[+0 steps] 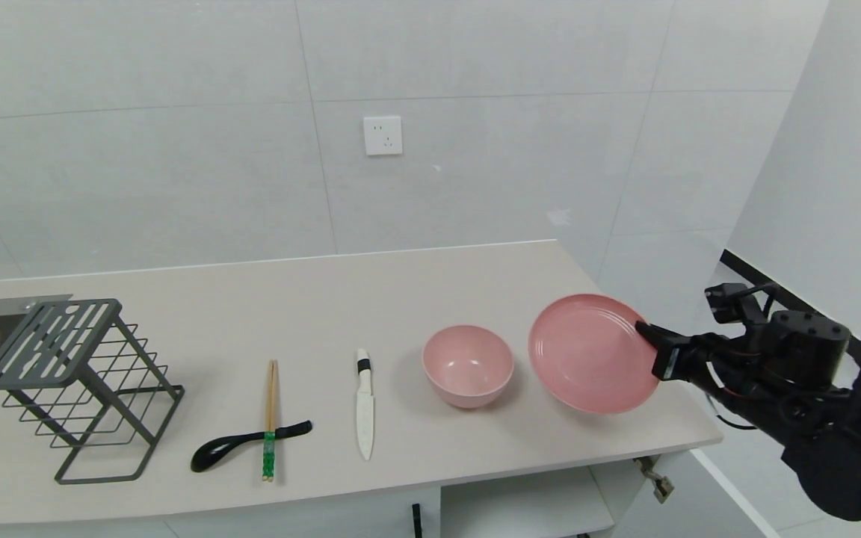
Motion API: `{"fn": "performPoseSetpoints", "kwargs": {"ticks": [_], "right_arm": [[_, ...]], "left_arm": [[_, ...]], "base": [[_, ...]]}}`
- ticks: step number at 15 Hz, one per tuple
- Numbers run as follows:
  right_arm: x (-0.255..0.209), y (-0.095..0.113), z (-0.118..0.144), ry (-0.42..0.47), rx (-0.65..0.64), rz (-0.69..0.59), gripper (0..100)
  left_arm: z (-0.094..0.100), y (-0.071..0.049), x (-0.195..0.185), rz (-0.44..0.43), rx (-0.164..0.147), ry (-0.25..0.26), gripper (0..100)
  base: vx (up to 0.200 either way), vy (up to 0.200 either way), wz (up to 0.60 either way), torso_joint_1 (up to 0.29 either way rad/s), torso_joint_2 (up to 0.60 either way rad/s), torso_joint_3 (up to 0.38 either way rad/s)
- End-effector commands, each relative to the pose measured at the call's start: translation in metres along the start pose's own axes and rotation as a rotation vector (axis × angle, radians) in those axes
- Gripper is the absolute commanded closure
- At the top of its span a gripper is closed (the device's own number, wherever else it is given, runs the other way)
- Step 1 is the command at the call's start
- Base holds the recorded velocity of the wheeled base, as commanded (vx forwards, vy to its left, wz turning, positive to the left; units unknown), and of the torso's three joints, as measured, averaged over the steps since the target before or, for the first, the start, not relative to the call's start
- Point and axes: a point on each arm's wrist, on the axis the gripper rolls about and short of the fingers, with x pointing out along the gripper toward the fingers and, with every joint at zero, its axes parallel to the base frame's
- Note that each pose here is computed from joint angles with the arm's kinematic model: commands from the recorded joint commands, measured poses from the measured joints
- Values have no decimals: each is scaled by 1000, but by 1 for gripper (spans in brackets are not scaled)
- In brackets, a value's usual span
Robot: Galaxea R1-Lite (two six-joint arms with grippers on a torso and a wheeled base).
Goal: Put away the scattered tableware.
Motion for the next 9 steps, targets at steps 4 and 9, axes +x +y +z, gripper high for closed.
{"fn": "performPoseSetpoints", "kwargs": {"ticks": [4,9], "right_arm": [[-47,12,41,-137,-28,9,100],[-50,15,44,-148,-38,19,100]], "left_arm": [[0,0,0,-13,18,2,0],[31,-1,-5,-16,36,-284,0]], "base": [[0,0,0,0,0,0],[0,0,0,0,0,0]]}}
